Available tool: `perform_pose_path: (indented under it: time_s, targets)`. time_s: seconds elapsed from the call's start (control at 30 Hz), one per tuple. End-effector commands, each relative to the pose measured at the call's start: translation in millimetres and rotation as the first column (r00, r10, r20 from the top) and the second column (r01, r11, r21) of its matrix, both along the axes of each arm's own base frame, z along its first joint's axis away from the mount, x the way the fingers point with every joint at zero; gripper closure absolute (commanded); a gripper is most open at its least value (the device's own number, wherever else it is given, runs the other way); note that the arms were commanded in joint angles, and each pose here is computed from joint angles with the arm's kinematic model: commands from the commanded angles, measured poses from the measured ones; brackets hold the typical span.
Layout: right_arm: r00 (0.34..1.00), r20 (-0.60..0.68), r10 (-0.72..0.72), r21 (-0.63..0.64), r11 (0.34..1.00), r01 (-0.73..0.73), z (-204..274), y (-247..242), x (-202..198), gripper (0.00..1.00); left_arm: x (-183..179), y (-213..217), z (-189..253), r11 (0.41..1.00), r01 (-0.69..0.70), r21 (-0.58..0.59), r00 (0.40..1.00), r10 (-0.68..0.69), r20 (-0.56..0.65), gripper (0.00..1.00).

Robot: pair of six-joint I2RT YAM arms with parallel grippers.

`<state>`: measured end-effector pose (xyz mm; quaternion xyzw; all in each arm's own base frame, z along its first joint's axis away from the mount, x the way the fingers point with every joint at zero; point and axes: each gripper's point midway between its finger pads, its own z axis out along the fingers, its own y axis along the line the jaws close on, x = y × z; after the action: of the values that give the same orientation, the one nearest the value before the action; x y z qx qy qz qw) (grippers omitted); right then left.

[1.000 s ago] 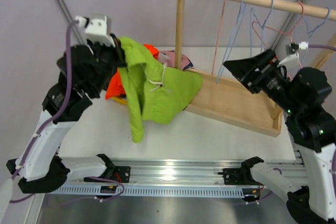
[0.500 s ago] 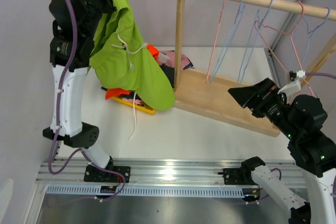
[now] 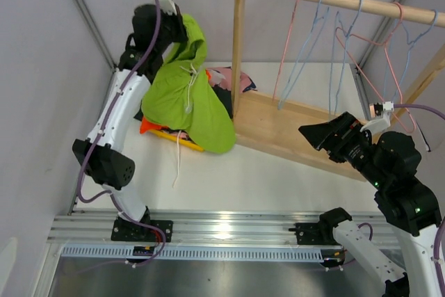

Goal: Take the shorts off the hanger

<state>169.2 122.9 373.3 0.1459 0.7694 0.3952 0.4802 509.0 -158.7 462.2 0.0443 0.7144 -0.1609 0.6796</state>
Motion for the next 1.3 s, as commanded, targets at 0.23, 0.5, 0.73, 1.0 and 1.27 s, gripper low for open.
perform_pose_path:
  time_s: [0.23,0.5,0.73,1.0,1.27]
  targets:
    - [0.998,0.069,0.003,0.011,1.000,-0.004,16.9,-3.1,-7.5,0.01,-15.6,-8.3,-107.0,1.000,0.012,-0.028,0.992,-0.015,-0.127,0.74]
    - [0.996,0.086,-0.025,0.026,0.999,0.023,26.4,-13.1,-21.5,0.01,-46.9,8.5,-25.6,1.000,-0.026,-0.014,0.999,0.025,-0.038,0.01]
    - [0.995,0.094,-0.034,0.052,0.998,0.029,33.4,-18.7,-35.8,0.00,-142.9,44.5,70.9,0.997,-0.045,-0.055,0.992,0.052,0.119,0.01]
    - [0.980,0.199,-0.028,-0.056,0.998,0.039,37.8,-34.7,-53.6,0.01,-258.8,59.3,42.3,0.995,0.070,-0.074,0.989,-0.059,0.139,0.01]
    - [0.858,0.452,-0.242,0.047,0.968,0.249,35.2,-91.2,-96.0,0.01,-315.0,67.3,-96.5,0.990,0.107,-0.092,0.994,-0.108,-0.007,0.01]
